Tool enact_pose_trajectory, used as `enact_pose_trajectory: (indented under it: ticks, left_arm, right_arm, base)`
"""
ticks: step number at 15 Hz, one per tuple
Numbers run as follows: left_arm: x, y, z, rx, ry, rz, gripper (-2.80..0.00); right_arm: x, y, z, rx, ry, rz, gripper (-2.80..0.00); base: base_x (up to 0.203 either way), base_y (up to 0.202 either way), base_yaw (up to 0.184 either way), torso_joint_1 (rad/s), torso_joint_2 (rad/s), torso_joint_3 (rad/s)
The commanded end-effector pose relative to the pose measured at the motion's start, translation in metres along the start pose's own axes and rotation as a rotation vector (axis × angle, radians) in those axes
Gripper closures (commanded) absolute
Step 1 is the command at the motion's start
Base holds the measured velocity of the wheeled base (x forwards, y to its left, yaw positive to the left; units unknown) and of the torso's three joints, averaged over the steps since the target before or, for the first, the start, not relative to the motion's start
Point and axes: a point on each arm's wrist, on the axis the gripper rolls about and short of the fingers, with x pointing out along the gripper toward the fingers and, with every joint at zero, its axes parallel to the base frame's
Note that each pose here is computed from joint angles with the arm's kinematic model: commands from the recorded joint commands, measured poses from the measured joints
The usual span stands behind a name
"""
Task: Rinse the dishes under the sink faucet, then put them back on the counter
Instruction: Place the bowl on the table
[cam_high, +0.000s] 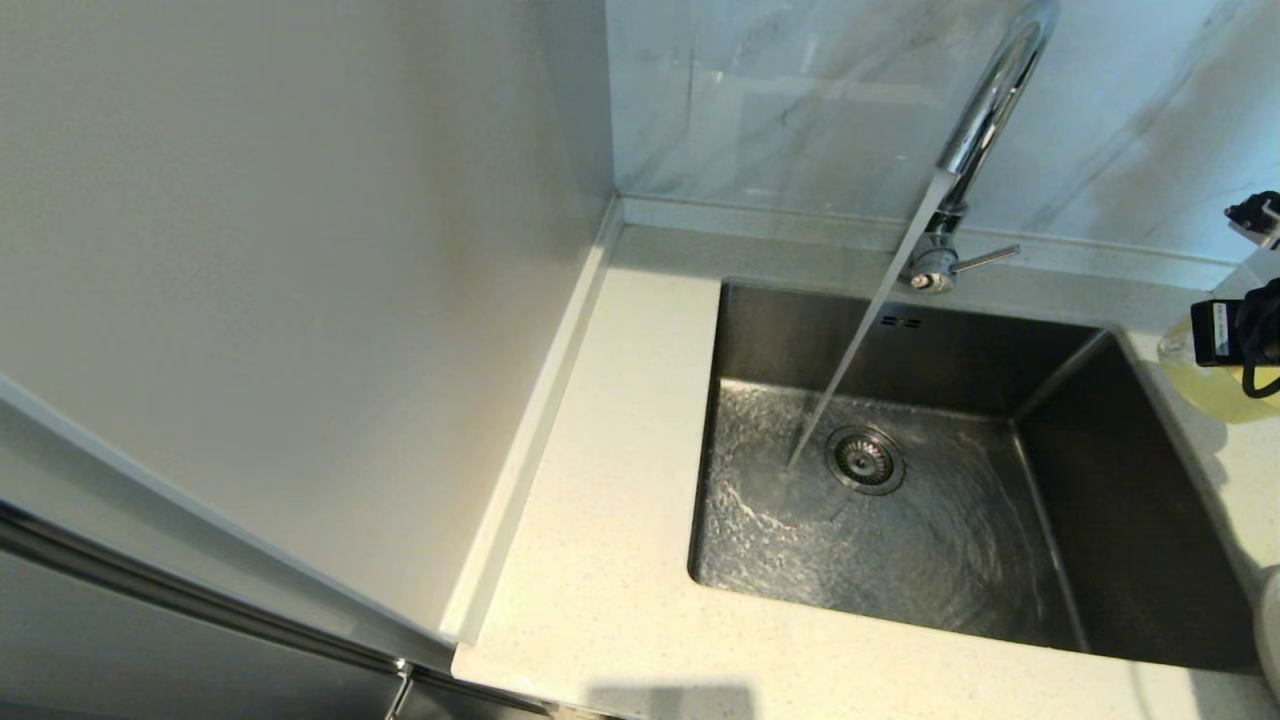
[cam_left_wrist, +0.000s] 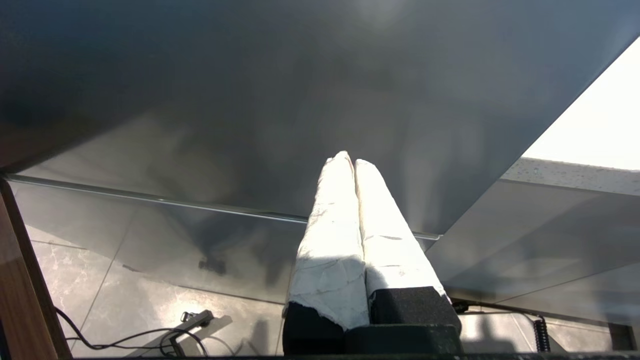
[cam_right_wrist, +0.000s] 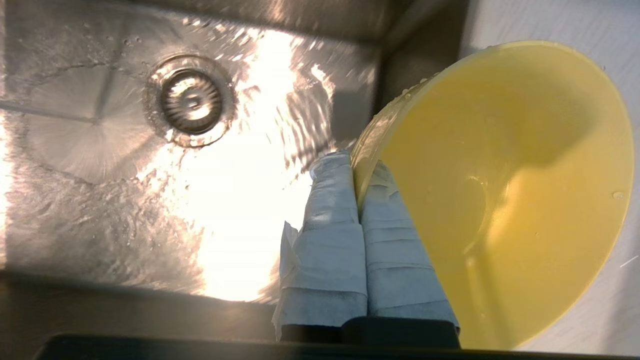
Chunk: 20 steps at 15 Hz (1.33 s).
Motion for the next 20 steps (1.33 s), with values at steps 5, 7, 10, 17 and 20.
enact_pose_trajectory:
  ticks: [5, 7, 10, 17, 20]
  left_arm:
    - [0.0, 0.0, 0.0, 0.0, 0.0, 0.001, 0.0]
    - [0.0, 0.0, 0.0, 0.0, 0.0, 0.0, 0.0]
    - [0.0, 0.0, 0.0, 0.0, 0.0, 0.001, 0.0]
    - [0.0, 0.0, 0.0, 0.0, 0.0, 0.0, 0.0]
    - [0.0, 0.0, 0.0, 0.0, 0.0, 0.001, 0.0]
  right_arm:
    - [0.024, -0.017, -0.013, -0.087, 0.077, -0.074, 0.0]
    - [0.032, -0.022, -0.017, -0.073, 0.097, -0.077, 0.0]
    - [0.041, -0.024, -0.02, -0.07, 0.113, -0.074, 0.0]
    - [0.071, -0.05, -0.028, -0.051, 0.109, -0.184, 0.0]
    - [0.07, -0.054, -0.029, -0.039, 0.107, -0.191, 0.0]
  base:
    - [0.0, 0.0, 0.0, 0.0, 0.0, 0.0]
    - [0.0, 0.0, 0.0, 0.0, 0.0, 0.0]
    - [0.0, 0.0, 0.0, 0.0, 0.0, 0.0]
    - [0.0, 0.0, 0.0, 0.0, 0.0, 0.0]
    - [0.0, 0.0, 0.0, 0.0, 0.0, 0.0]
